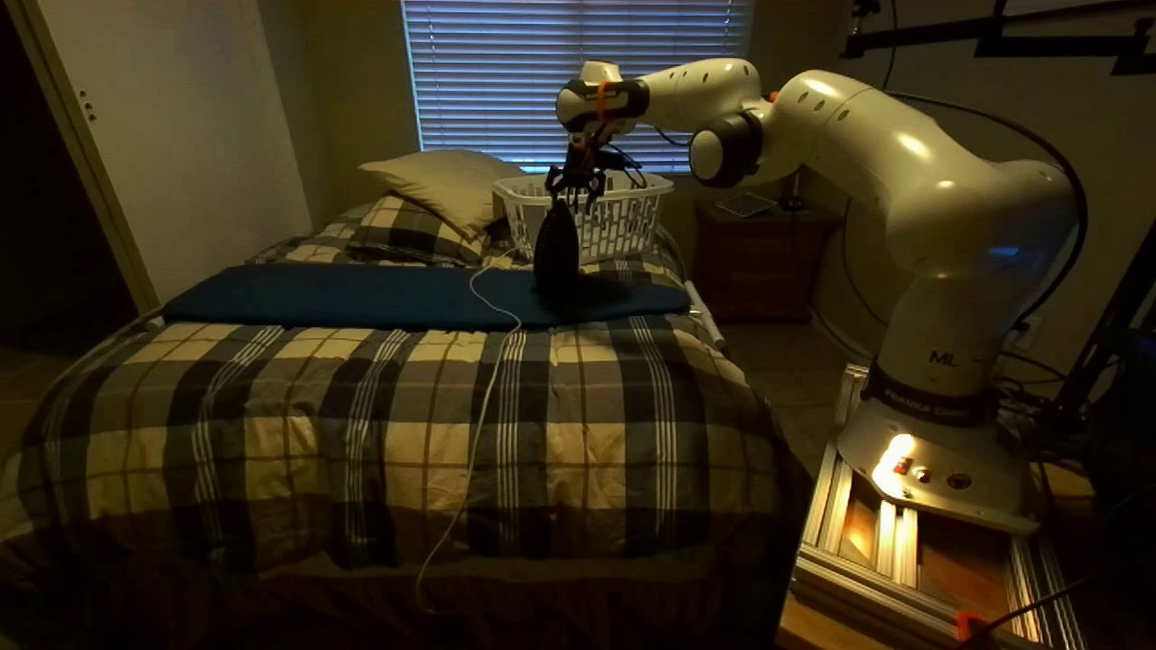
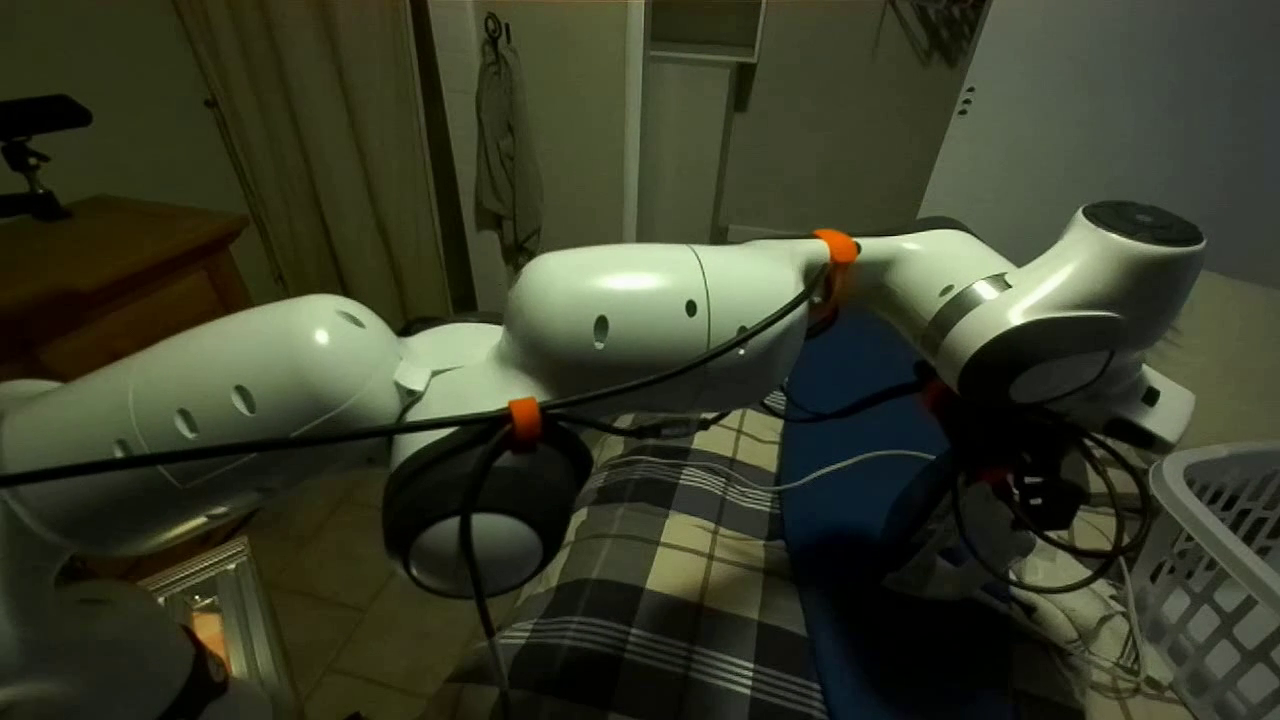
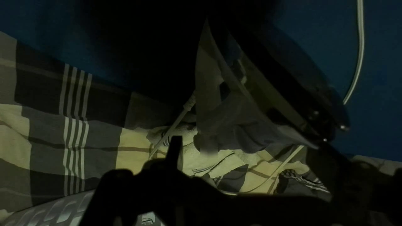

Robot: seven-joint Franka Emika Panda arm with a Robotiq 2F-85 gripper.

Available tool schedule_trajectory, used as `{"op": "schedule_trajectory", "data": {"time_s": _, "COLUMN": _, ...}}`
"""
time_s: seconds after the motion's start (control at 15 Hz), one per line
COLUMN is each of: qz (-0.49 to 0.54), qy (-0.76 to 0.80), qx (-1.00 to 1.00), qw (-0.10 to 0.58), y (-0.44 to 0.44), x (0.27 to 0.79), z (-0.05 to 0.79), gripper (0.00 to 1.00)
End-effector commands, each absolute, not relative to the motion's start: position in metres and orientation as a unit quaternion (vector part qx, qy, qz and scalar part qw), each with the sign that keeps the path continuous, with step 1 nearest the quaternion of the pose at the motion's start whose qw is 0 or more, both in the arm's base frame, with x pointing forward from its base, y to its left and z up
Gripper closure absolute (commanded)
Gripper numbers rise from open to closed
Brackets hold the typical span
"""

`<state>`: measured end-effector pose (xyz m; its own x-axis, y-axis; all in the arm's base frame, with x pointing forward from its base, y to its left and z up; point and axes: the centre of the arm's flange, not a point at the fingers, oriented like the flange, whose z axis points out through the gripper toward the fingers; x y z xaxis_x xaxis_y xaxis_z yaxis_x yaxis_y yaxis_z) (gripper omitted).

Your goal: Drop the iron

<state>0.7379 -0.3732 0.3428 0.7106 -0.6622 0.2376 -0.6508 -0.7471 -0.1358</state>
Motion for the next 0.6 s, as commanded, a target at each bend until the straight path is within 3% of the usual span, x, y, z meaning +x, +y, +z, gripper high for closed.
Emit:
{"op": "schedule_trajectory", "data": {"time_s": 0.0, "qz": -0.136, "qy": 0.370, "qx": -0.918, "qw": 0.046, "y": -0.3986, "x": 0.7848, "z": 0.3419, "gripper": 0.00}}
{"op": "schedule_trajectory", "data": {"time_s": 0.27, "qz": -0.199, "qy": 0.373, "qx": -0.904, "qw": 0.066, "y": -0.3979, "x": 0.7878, "z": 0.3484, "gripper": 0.00}}
{"op": "schedule_trajectory", "data": {"time_s": 0.53, "qz": -0.191, "qy": 0.385, "qx": -0.901, "qw": 0.056, "y": -0.4019, "x": 0.7932, "z": 0.3413, "gripper": 0.00}}
